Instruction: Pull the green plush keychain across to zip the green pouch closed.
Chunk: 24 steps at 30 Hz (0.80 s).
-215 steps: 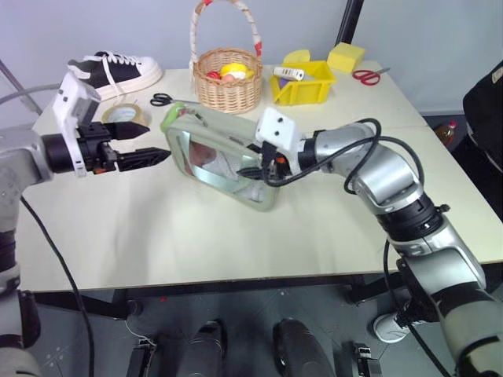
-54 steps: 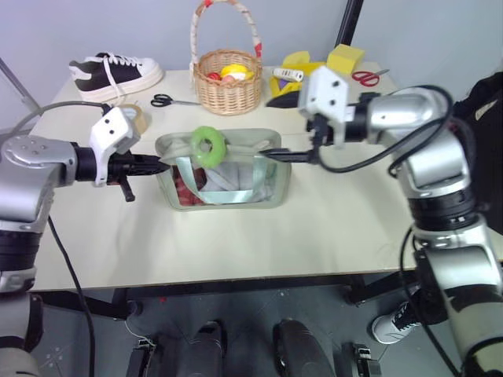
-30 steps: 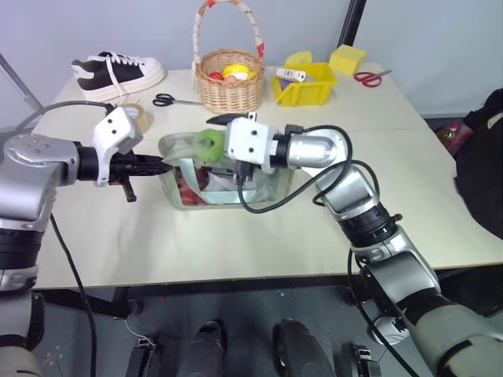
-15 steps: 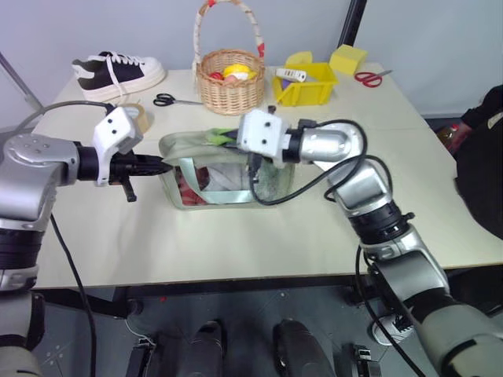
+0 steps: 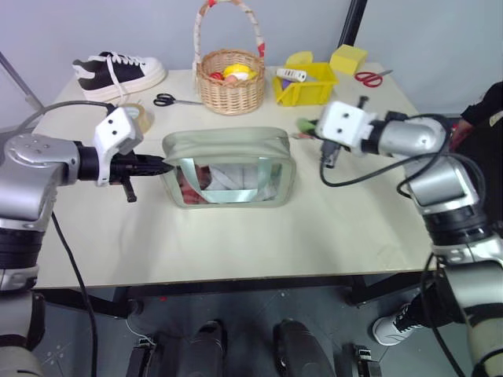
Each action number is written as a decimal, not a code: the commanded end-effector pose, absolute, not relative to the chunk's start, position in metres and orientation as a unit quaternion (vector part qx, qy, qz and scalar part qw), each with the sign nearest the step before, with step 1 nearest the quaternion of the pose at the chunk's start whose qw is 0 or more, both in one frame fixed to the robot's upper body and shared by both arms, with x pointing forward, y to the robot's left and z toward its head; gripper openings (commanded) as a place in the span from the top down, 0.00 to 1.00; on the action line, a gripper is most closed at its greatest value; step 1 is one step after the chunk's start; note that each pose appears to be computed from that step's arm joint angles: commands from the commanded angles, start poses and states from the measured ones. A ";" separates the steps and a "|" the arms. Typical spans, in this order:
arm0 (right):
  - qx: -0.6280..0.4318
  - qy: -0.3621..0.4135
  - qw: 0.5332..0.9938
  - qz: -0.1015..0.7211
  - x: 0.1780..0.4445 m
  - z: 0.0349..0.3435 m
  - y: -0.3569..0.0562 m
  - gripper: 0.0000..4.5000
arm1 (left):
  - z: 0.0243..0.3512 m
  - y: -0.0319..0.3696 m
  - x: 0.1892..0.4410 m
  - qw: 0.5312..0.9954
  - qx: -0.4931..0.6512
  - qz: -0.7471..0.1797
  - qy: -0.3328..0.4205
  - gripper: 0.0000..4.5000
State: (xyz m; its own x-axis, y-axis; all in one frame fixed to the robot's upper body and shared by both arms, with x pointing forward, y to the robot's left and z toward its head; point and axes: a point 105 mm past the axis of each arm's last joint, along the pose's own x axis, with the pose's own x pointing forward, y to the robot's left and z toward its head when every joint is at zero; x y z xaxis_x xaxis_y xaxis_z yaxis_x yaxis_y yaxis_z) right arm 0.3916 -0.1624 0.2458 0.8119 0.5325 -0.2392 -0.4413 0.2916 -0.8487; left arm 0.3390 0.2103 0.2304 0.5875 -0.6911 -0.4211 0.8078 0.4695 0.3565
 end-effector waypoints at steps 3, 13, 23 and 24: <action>-0.473 -0.012 0.838 0.270 0.398 0.212 -0.179 0.98 | 0.234 0.208 0.340 0.849 0.274 -0.440 0.104 1.00; -0.269 0.028 0.909 0.317 0.395 0.161 -0.125 0.98 | 0.234 0.206 0.340 0.847 0.275 -0.442 0.103 1.00; -0.271 0.090 0.895 0.343 0.387 0.142 -0.137 0.98 | 0.233 0.206 0.339 0.849 0.277 -0.439 0.100 1.00; -0.270 0.087 0.896 0.341 0.388 0.145 -0.138 0.98 | 0.233 0.206 0.339 0.849 0.276 -0.439 0.100 1.00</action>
